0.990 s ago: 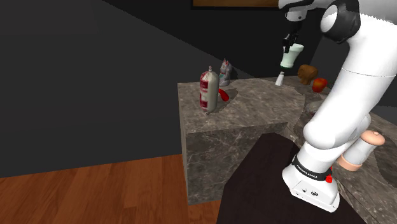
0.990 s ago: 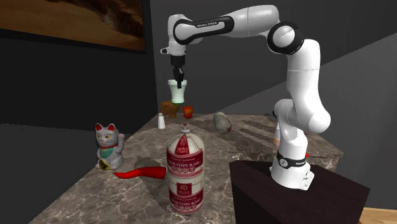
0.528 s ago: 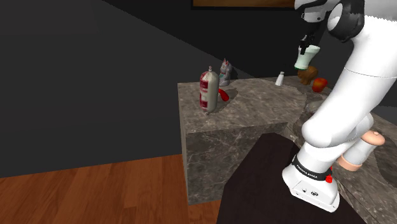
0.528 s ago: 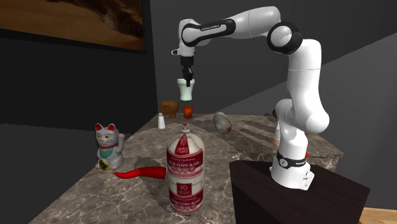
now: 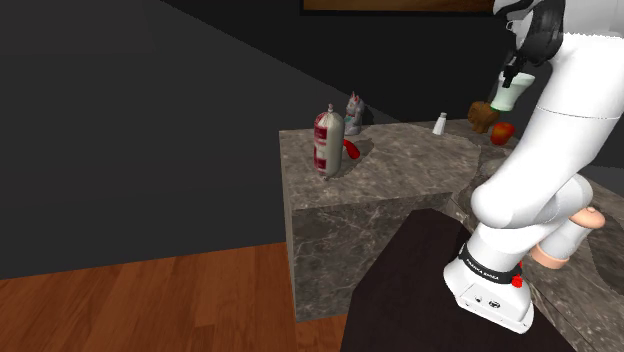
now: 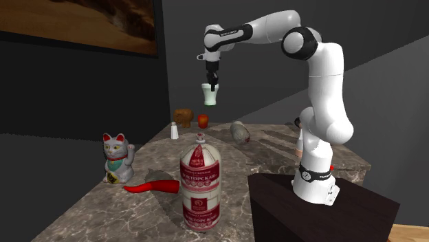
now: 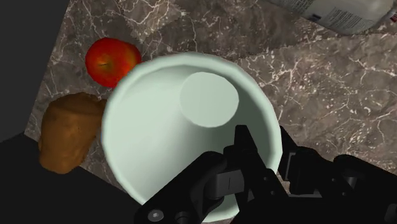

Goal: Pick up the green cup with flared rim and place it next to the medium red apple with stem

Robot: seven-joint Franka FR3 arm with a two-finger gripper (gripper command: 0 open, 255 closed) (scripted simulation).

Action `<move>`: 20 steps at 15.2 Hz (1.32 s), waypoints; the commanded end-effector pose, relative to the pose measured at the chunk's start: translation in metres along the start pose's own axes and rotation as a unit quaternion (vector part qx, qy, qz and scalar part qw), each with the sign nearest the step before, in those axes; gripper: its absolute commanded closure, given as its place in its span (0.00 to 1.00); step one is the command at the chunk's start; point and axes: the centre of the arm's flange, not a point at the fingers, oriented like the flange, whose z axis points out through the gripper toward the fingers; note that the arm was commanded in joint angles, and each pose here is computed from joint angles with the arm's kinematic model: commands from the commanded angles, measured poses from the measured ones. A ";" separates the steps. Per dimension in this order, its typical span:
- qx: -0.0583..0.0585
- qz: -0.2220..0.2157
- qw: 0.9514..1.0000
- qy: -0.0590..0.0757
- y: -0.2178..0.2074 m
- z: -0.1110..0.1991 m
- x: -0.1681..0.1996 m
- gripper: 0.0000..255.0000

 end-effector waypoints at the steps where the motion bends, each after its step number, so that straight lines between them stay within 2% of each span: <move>1: 0.000 -0.001 1.000 0.000 0.018 0.004 -0.020 1.00; 9: 0.000 -0.001 1.000 0.000 0.086 0.015 -0.109 1.00; 20: 0.000 -0.001 1.000 0.000 0.079 0.073 -0.107 1.00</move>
